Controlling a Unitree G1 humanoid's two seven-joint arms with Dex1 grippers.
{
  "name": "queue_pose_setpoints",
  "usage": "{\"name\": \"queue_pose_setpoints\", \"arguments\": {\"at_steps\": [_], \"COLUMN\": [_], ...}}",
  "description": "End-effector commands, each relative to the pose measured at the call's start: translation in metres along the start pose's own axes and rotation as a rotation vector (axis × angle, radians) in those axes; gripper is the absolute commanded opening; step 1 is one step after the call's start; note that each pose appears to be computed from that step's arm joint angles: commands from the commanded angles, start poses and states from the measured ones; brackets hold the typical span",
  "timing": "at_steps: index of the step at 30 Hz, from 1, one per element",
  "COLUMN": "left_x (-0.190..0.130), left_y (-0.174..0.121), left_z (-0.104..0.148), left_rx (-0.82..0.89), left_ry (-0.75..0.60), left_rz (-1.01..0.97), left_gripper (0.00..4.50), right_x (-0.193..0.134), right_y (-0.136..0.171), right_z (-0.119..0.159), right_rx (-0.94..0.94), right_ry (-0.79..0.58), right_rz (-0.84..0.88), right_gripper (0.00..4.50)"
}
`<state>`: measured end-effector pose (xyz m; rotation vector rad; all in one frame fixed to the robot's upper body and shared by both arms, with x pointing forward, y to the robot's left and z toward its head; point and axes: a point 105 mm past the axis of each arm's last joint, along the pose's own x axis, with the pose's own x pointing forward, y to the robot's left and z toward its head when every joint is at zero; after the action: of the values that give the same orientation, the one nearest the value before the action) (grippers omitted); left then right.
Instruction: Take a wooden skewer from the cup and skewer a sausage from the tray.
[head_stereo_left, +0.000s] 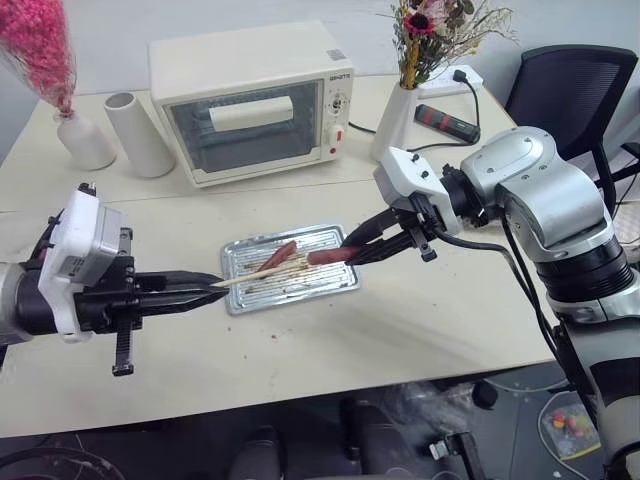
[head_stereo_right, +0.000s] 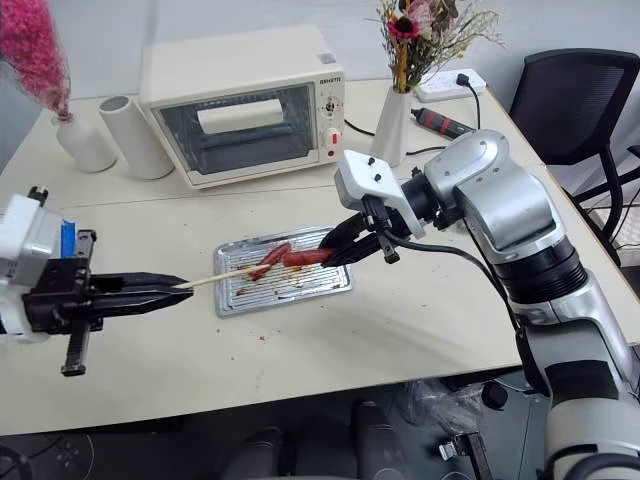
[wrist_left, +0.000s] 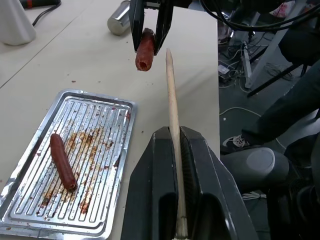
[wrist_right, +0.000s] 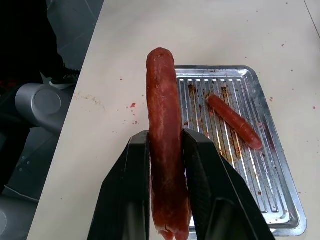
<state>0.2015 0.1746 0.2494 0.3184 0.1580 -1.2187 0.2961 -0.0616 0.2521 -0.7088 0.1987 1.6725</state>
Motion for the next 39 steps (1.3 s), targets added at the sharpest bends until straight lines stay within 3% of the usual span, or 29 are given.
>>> {"name": "queue_pose_setpoints", "arguments": {"at_steps": [1, 27, 39], "left_x": [0.0, 0.008, -0.002], "left_y": [0.004, 0.018, 0.024], "left_z": [0.003, 0.003, 0.002], "left_rx": [0.039, 0.09, 0.103], "left_ry": [0.002, 0.017, 0.037], "left_rz": [0.006, -0.014, 0.023], "left_gripper": [0.0, 0.0, 0.0], "right_x": [-0.006, -0.007, -0.012], "right_y": [0.003, 0.004, 0.005], "right_z": [0.019, 0.031, 0.023], "right_rx": [-0.067, -0.088, -0.079], "right_ry": [-0.029, -0.059, -0.035], "right_rz": [-0.01, -0.029, -0.045], "right_gripper": [0.98, 0.98, 0.98]}}
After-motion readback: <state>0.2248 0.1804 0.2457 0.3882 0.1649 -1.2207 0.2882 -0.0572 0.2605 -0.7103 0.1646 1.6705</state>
